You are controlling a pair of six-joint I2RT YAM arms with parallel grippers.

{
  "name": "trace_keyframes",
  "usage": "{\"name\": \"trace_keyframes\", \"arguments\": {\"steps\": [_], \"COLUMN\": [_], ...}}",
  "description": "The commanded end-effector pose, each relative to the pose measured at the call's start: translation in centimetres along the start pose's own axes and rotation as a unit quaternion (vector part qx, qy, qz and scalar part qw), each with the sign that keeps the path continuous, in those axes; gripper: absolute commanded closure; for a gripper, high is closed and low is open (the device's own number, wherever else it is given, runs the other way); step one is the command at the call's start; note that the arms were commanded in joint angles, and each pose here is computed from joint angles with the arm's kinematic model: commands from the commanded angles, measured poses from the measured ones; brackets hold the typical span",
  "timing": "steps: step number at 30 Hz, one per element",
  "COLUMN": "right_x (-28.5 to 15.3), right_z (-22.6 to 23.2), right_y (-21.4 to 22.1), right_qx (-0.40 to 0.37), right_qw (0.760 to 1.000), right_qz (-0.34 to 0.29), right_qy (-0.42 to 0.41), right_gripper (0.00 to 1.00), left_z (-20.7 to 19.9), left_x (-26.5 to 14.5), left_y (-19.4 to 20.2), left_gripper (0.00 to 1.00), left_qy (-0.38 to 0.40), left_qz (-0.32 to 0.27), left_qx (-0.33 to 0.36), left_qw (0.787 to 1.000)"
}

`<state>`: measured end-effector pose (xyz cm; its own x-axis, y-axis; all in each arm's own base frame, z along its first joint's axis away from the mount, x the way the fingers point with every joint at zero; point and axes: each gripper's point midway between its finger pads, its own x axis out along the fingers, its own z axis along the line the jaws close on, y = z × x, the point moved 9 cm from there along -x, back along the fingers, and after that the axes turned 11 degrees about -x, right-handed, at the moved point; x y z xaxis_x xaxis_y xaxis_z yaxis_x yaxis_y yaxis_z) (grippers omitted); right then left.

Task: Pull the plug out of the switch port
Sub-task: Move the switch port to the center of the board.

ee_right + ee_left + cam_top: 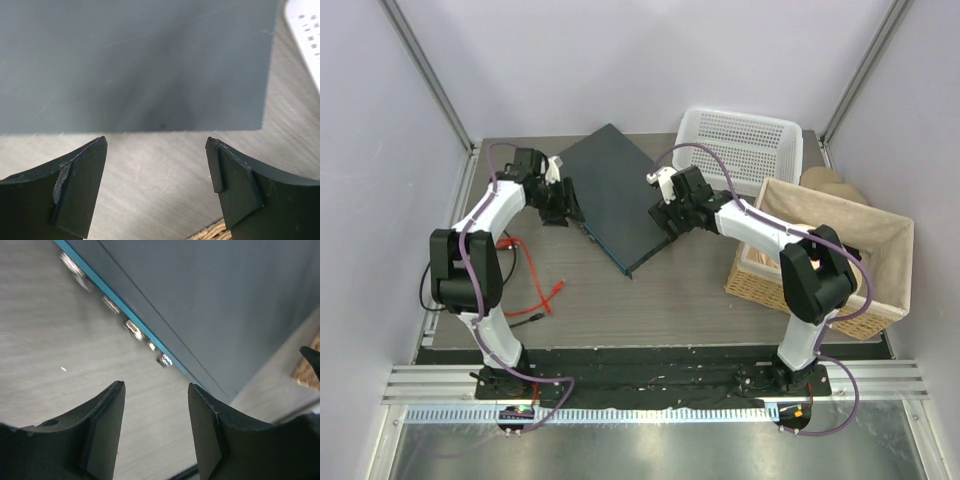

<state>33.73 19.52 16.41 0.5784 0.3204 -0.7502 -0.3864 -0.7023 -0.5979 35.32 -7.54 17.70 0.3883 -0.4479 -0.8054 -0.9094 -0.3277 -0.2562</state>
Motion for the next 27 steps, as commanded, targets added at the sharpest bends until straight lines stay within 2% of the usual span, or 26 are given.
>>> {"name": "trace_keyframes", "arguments": {"steps": [1,5,8,11,14,20,27], "right_x": [0.0,1.4,1.9,3.1,4.5,5.7,5.0], "right_z": [-4.3,-8.0,-10.0,-11.0,-10.7,-7.0,-4.9], "right_y": [-3.2,-4.6,-5.1,-4.5,-3.8,-1.6,1.0], "right_qx": [0.030,0.051,0.059,0.073,0.086,0.098,0.102], "right_qw": [0.994,0.989,0.987,0.987,0.992,0.993,0.988], "right_qz": [-0.040,-0.048,-0.050,-0.039,-0.031,-0.007,0.024], "right_qy": [0.094,0.127,0.143,0.137,0.089,-0.071,-0.117], "right_gripper": [0.12,0.10,0.01,0.00,0.00,0.00,0.00], "left_z": [-0.7,-0.2,0.4,0.6,1.5,3.1,3.4], "left_x": [-0.9,-1.4,-0.2,0.7,1.9,4.8,6.4], "left_y": [-4.2,-7.9,-10.4,-12.0,-13.3,-13.5,-12.3], "left_gripper": [0.43,0.42,0.42,0.42,0.42,0.40,0.39], "left_qy": [-0.034,-0.045,-0.058,-0.058,-0.077,-0.090,-0.066], "left_qz": [-0.084,-0.161,-0.167,-0.175,-0.197,-0.171,-0.137], "left_qx": [-0.008,0.006,0.000,-0.016,-0.010,0.013,0.015], "left_qw": [0.996,0.986,0.984,0.983,0.977,0.981,0.988]}}
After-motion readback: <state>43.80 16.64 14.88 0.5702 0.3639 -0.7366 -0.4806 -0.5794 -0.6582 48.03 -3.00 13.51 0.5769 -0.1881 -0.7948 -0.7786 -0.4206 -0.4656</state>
